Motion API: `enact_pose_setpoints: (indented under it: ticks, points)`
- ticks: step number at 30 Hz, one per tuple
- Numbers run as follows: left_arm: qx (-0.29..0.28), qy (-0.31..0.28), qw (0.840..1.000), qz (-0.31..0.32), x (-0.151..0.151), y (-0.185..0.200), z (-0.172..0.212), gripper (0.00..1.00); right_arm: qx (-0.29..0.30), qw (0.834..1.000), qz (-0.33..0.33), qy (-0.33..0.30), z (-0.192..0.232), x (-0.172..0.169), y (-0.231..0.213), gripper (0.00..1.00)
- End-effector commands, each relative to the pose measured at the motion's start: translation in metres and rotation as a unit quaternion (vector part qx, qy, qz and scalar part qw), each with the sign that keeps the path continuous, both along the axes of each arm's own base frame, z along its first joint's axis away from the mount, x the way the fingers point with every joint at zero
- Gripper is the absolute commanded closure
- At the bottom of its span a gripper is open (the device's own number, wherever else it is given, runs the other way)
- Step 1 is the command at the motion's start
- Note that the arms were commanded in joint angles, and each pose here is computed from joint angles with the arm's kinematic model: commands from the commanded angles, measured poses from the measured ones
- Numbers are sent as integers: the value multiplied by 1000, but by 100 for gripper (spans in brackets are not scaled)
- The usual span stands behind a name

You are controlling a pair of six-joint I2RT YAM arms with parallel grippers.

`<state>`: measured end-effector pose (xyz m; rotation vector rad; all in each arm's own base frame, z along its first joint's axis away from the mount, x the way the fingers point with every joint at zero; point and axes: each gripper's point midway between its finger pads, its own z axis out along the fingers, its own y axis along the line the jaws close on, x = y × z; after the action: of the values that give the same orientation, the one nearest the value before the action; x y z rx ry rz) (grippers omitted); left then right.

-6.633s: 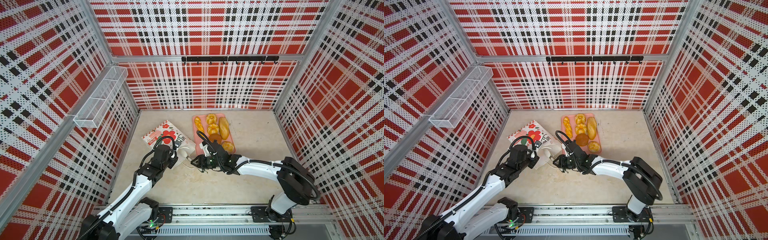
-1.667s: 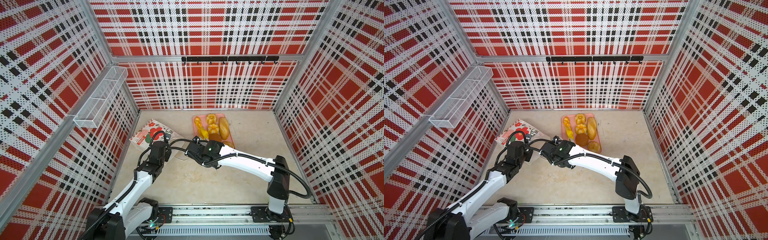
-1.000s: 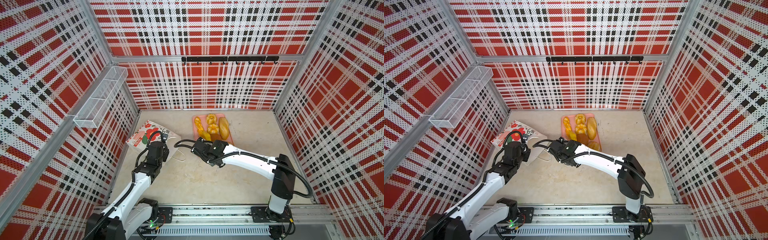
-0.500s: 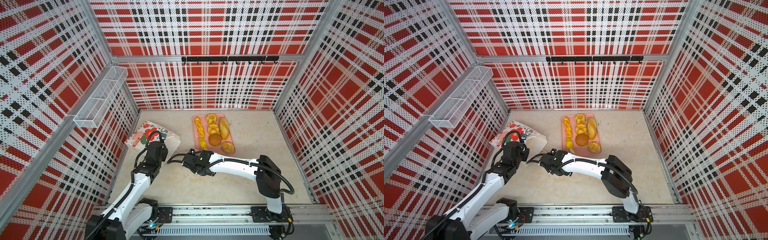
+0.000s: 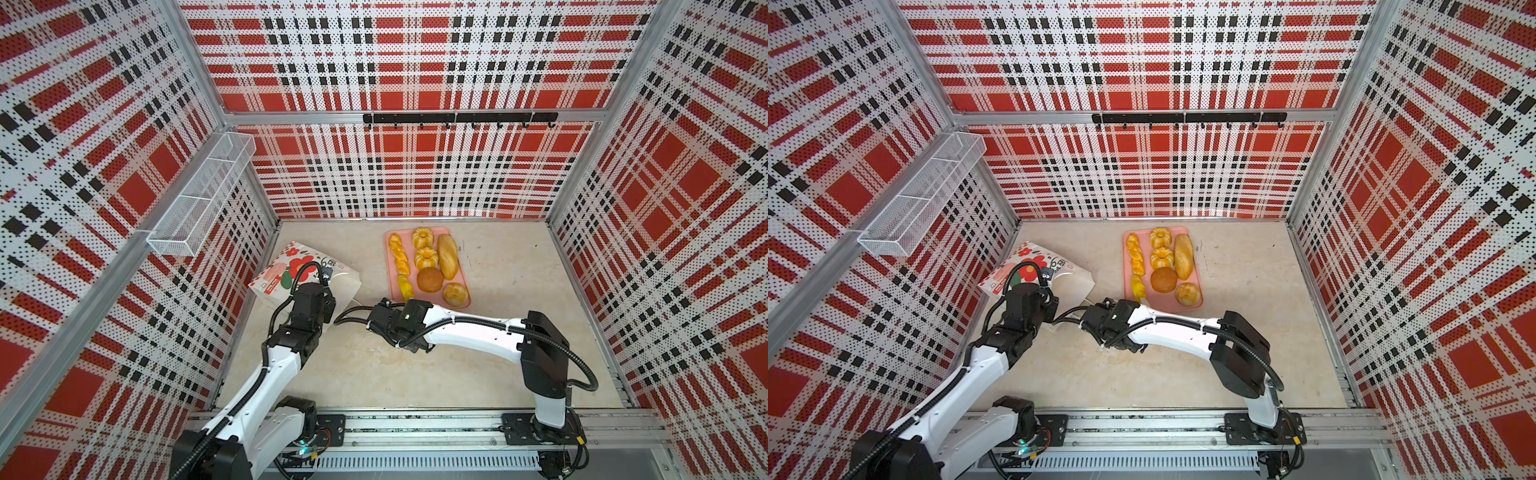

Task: Take the fake bread out of the paper bag
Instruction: 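Lift the open right tongs up from the breads on the tray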

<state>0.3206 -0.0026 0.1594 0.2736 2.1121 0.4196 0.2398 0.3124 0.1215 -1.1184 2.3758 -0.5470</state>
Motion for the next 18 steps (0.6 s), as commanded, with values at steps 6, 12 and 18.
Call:
enact_pose_setpoints:
  ticks: [6, 12, 18]
  points:
    - [-10, -3, 1000, 7, -1, 1, 0, 100, 96, 995, -21, 3, 36, -2, 4, 53]
    - [-7, -3, 1000, 3, -1, 0, 0, 100, 172, 984, -22, 33, 42, -5, 14, 54]
    - [-5, -1, 1000, 0, -2, -2, -1, 100, 259, 963, -47, 51, 50, 1, 13, 57]
